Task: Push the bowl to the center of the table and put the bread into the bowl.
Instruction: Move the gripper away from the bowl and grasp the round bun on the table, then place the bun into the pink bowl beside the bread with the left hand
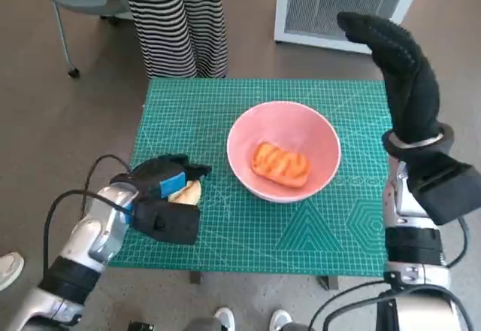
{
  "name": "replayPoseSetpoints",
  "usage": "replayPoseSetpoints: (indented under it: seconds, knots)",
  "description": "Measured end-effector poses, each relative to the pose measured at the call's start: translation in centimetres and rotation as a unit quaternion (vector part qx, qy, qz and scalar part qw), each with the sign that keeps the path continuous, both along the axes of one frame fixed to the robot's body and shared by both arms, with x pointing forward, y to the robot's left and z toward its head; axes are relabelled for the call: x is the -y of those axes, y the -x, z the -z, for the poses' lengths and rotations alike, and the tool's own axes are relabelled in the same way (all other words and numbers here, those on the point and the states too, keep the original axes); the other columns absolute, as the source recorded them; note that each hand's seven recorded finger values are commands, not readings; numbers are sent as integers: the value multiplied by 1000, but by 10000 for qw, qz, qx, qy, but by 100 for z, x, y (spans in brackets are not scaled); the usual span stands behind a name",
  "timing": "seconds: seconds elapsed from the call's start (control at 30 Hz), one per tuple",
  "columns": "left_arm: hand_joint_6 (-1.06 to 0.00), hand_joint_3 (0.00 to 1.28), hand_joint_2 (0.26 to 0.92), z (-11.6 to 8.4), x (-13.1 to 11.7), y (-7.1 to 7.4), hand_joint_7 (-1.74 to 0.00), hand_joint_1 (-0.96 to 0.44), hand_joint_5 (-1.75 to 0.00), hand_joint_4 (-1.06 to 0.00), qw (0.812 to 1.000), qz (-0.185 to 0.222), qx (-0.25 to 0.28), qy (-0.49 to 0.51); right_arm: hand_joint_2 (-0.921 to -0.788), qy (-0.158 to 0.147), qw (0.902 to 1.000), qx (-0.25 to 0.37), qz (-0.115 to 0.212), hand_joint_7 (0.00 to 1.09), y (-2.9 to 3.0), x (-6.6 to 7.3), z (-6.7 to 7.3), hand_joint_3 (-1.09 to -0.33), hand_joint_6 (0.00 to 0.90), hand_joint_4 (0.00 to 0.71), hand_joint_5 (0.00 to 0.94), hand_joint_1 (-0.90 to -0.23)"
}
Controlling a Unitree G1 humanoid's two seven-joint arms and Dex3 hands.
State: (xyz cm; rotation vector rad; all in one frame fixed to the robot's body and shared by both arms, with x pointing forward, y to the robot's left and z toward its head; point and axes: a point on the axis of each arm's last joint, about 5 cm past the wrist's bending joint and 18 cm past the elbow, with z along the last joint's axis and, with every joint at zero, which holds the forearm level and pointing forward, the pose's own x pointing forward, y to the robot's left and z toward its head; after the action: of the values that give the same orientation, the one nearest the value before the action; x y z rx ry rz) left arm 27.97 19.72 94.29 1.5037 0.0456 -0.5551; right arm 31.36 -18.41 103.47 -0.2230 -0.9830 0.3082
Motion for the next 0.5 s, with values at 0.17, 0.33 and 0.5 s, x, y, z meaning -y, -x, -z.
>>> replayPoseSetpoints:
  seconds: [0.17, 0.33, 0.5]
  knots:
    - [-603, 144, 888, 32, -23, 0, -1017, 16, -1254, -683, 9997, 58, 181, -146, -921, 5, 10000, 17, 6, 657, 3, 5, -8, -816, -1, 293, 1, -771]
    - [-634, 403, 741, 42, -48, 6, -1076, 4, -1332, -688, 9995, 141, 211, -201, -921, 8, 10000, 24, 33, 656, 4, 21, -12, -815, -1, 296, 2, -766]
    - [-620, 345, 771, 40, -73, 9, -1113, 2, -1279, -703, 9995, 201, 175, -183, -921, 8, 10000, 26, 42, 656, 5, 23, -12, -820, -1, 296, 2, -754]
